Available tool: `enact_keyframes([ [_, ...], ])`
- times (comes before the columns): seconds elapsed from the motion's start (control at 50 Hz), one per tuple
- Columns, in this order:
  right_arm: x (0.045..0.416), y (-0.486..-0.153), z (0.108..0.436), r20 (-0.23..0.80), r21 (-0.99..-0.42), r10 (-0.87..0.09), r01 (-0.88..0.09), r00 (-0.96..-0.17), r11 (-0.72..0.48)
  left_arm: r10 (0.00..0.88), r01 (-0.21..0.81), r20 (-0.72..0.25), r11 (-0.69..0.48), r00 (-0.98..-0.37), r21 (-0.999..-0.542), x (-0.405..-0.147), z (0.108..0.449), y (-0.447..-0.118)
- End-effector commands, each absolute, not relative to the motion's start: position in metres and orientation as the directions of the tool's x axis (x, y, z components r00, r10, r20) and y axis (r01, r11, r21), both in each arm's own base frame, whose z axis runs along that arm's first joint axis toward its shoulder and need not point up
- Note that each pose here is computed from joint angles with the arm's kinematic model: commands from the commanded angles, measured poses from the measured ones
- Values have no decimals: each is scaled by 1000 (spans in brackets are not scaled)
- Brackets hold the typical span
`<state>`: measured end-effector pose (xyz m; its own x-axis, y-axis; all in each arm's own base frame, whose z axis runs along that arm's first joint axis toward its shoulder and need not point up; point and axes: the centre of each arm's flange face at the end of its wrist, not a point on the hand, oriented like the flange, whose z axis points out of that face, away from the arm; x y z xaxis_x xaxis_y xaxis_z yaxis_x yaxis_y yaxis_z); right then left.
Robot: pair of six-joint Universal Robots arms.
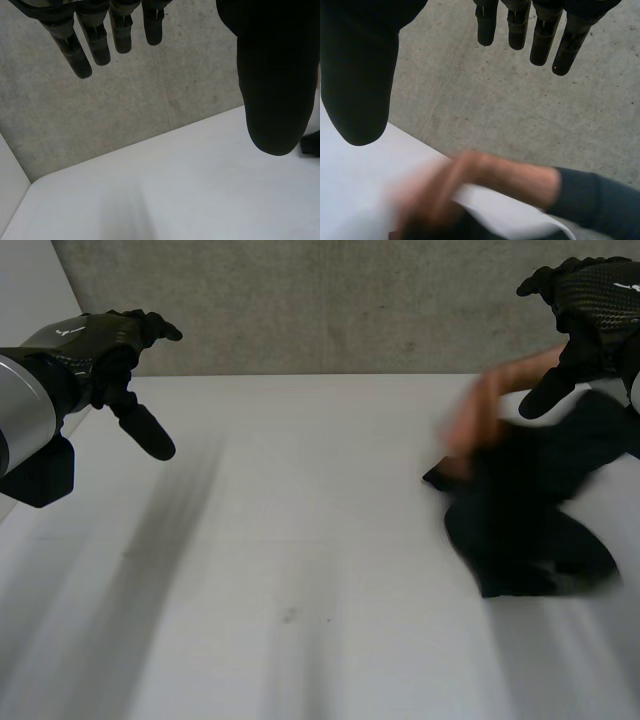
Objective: Fold the shorts.
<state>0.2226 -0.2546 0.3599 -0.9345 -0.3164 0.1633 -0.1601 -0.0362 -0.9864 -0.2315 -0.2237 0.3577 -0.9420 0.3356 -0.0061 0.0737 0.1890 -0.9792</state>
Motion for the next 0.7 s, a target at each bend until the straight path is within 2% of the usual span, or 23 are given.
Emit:
enact_keyframes([
  [0.02, 222, -254, 360, 162, -987, -316, -157, -935, -40, 335, 69, -6, 177, -942, -982, -233, 358, -226],
  [0.42, 225, -254, 353, 165, -986, -327, -162, -931, -37, 322, 58, -11, 137, -947, -989, -232, 359, -237],
  [0.54, 226, -255, 350, 166, -986, -331, -165, -929, -31, 321, 77, -20, 164, -947, -984, -234, 349, -243],
  [0.58, 226, -256, 348, 172, -985, -332, -173, -928, -26, 322, 97, -38, 170, -946, -981, -235, 345, -245],
  [0.64, 227, -257, 344, 188, -981, -336, -193, -923, -20, 331, 194, -127, 179, -935, -964, -235, 333, -253],
  [0.66, 227, -258, 342, 194, -980, -339, -200, -921, -17, 336, 264, -192, 184, -922, -947, -234, 323, -258],
  [0.7, 228, -259, 339, 212, -975, -343, -221, -915, -13, 327, 327, -252, 200, -911, -924, -230, 313, -264],
])
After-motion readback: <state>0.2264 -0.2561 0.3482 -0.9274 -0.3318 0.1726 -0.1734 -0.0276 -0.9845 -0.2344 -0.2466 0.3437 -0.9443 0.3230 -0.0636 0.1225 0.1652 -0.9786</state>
